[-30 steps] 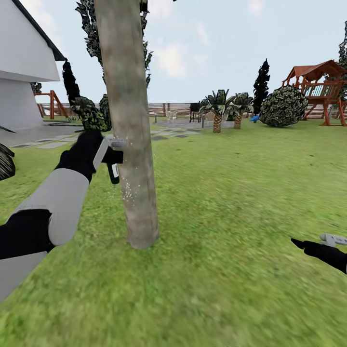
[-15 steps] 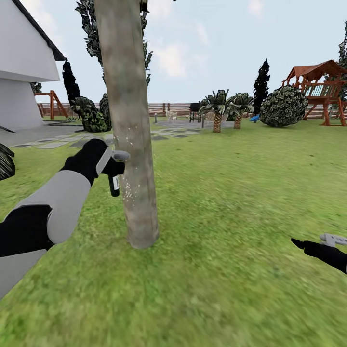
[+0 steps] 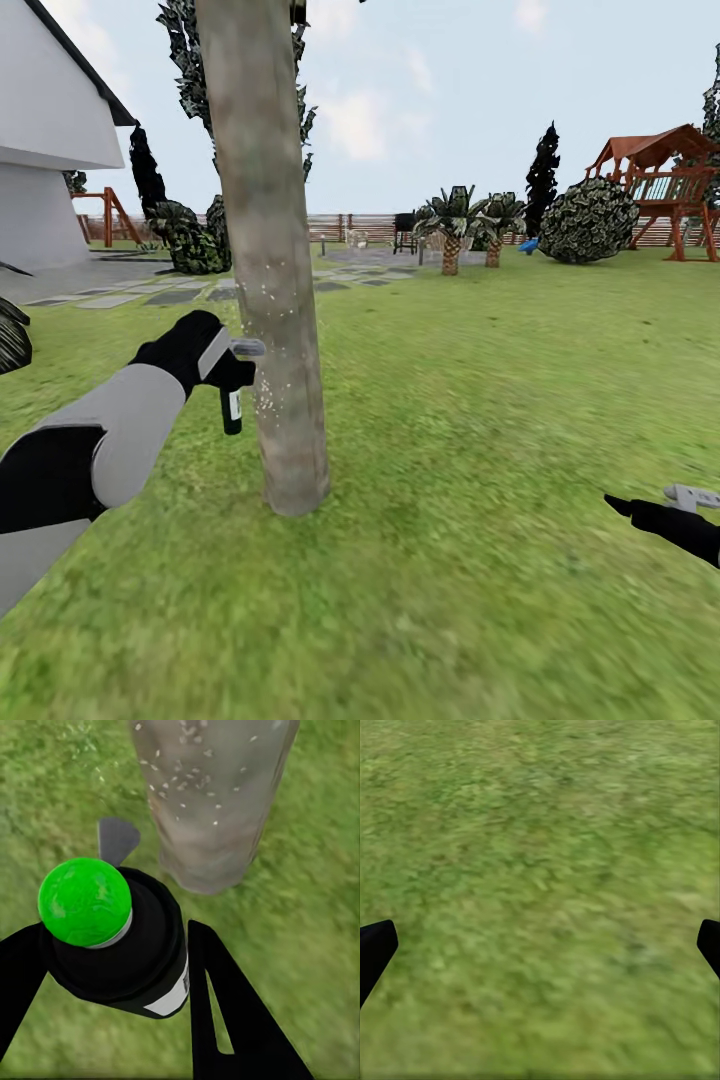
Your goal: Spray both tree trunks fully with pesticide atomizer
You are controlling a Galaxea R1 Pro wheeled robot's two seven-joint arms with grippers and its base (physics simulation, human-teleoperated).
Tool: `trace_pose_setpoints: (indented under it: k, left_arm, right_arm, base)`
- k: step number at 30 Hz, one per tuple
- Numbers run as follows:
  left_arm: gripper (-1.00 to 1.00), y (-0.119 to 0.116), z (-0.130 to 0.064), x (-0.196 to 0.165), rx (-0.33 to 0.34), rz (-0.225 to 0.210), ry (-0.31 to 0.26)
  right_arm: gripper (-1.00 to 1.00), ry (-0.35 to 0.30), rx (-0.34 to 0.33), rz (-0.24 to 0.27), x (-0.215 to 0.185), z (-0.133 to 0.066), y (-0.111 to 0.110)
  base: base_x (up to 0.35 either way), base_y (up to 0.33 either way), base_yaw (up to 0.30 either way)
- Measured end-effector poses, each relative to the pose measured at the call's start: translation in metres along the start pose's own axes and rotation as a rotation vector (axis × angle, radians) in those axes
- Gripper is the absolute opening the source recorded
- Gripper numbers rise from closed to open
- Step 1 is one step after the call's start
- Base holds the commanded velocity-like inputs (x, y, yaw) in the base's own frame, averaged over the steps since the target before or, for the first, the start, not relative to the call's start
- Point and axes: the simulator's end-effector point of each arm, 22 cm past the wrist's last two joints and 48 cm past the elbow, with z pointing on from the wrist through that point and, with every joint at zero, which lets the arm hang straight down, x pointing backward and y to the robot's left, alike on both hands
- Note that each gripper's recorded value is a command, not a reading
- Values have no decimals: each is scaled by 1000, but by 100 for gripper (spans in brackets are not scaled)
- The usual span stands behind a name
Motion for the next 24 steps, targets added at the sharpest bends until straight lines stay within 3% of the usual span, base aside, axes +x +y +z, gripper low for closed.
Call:
trace_pose_setpoints:
  k: [2, 5, 10, 17, 20, 22, 24]
  left_arm:
    - [-100, 0, 2, 2, 1, 0, 5]
    - [-100, -4, 20, 28, 7, 8, 58]
    - [-100, -13, 42, 58, 18, 20, 98]
    - [-100, -17, 71, 93, 20, 28, 102]
    - [-100, -19, 92, 125, 21, 32, 112]
    - [-100, -18, 96, 133, 22, 30, 120]
    - [-100, -20, 107, 161, 29, 27, 162]
  right_arm:
    - [100, 0, 0, 0, 0, 0, 0]
    - [100, 0, 1, 0, 0, 0, 0]
    - [100, 0, 0, 0, 0, 0, 0]
    - [100, 1, 0, 0, 0, 0, 0]
    - [100, 1, -1, 0, 0, 0, 1]
    - [100, 0, -1, 0, 0, 0, 1]
    - [100, 1, -1, 0, 0, 0, 1]
  base:
    - [0, 0, 0]
    - [0, 0, 0]
    - [0, 0, 0]
    - [0, 0, 0]
    - [0, 0, 0]
    - [0, 0, 91]
    - [0, 0, 218]
